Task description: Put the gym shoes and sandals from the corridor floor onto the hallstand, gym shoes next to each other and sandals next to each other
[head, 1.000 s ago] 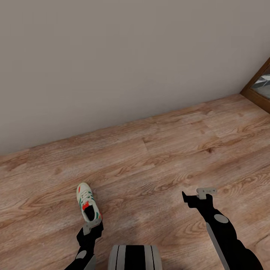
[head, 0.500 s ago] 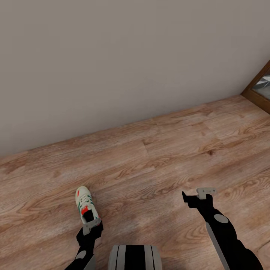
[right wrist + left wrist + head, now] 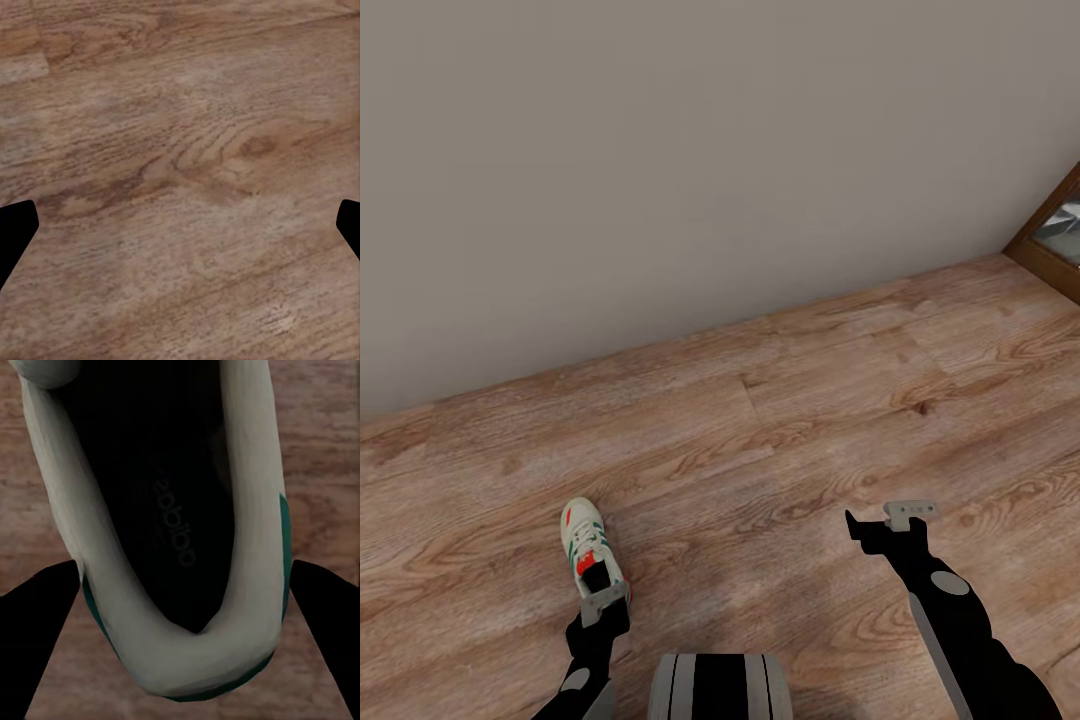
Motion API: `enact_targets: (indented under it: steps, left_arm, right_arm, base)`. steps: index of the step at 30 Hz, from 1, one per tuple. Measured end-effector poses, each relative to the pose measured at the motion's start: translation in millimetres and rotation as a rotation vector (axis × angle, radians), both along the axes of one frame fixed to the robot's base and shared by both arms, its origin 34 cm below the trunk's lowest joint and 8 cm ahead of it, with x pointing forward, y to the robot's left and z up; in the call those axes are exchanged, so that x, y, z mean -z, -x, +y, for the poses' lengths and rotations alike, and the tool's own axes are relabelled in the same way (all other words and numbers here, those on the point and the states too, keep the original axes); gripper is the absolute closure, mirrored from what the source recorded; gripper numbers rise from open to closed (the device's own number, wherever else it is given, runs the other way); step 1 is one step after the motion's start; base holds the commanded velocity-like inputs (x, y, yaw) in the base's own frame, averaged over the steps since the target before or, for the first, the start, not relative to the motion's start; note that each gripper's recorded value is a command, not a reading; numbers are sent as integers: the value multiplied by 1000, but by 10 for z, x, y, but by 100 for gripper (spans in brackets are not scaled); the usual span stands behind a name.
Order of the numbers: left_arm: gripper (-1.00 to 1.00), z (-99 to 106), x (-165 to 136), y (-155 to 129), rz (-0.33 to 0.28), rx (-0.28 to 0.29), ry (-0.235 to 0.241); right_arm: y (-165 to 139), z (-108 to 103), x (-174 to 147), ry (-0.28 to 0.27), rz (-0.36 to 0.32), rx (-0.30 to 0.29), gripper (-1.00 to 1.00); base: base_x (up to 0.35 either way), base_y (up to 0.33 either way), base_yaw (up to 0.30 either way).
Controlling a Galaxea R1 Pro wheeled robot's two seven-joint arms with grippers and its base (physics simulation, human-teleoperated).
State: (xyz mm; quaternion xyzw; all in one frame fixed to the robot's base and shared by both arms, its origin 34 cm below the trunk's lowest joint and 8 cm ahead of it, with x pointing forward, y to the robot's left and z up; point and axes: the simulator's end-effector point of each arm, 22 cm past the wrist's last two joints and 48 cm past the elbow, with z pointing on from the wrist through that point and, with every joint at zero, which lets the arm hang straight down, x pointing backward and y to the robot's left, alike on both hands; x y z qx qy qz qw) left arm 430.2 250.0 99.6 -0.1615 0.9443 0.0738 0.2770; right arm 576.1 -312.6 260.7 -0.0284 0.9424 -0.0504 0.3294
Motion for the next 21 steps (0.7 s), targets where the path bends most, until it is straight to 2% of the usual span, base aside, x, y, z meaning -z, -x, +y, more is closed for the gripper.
enact_targets:
  steps: [21]
  left_arm:
    - [100,-6,-3,-10,-3,2,2]
  right_arm:
    - [2,6,2,0,1,-1,-100]
  base:
    - [0,0,0]
